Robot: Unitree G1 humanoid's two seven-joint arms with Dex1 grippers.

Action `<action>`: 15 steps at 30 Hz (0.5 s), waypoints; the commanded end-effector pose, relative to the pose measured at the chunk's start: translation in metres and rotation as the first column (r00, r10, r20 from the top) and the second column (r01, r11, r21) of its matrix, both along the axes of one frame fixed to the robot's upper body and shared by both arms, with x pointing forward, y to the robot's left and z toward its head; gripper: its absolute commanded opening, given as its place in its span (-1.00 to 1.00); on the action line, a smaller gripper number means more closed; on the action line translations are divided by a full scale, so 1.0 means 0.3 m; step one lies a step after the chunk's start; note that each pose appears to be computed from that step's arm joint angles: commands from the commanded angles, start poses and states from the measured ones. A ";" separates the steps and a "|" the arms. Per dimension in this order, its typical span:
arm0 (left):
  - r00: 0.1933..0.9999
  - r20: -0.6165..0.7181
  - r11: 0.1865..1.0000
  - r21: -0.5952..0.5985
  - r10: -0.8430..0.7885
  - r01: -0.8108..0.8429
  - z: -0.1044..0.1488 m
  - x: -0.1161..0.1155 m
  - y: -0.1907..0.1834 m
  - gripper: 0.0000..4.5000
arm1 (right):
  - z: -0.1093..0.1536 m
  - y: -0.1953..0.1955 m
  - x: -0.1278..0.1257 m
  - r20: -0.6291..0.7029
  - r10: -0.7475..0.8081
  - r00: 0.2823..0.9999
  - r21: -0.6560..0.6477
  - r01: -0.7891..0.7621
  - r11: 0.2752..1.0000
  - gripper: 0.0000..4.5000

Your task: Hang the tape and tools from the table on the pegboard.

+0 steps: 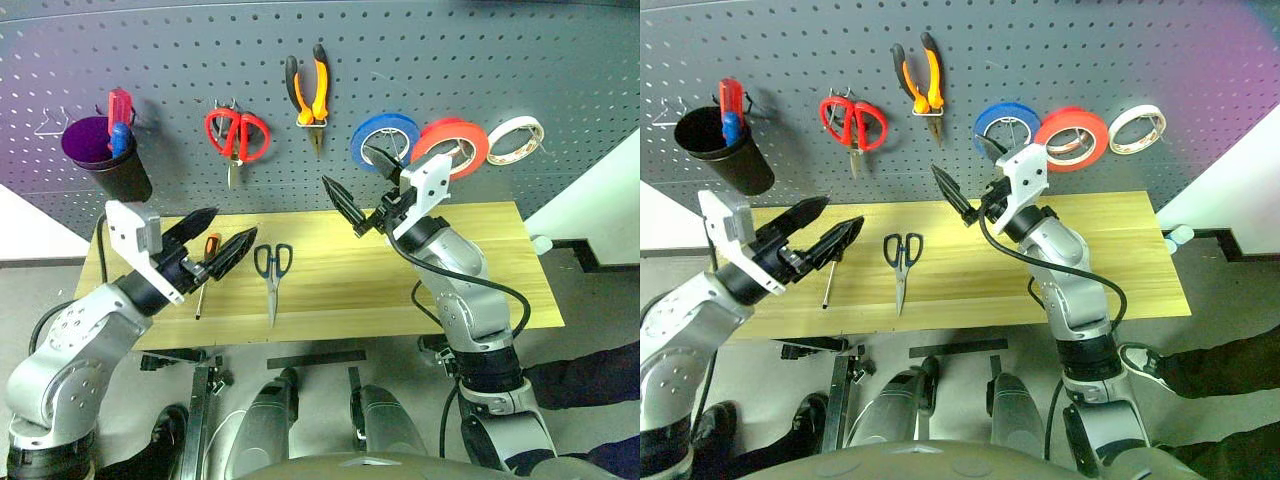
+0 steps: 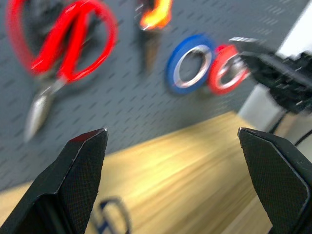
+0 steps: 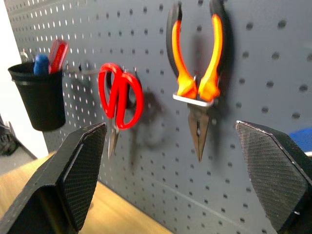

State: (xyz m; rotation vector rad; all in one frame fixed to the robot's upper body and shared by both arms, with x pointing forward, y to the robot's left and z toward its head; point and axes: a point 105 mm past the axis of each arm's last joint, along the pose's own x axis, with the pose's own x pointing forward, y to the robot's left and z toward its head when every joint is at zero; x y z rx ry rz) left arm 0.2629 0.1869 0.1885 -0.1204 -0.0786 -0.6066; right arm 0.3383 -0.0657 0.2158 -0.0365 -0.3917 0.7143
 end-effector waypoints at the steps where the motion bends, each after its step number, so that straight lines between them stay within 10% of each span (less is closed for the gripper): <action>1: 0.998 0.055 0.999 0.023 0.023 -0.024 0.038 -0.029 0.024 1.00 | 0.003 0.015 -0.012 0.009 0.028 1.000 -0.007 -0.028 1.000 0.98; 15: 0.996 0.021 0.996 0.043 0.082 -0.082 0.011 -0.069 0.071 1.00 | -0.194 0.123 -0.045 -0.240 0.178 0.954 -0.101 -0.207 0.973 0.98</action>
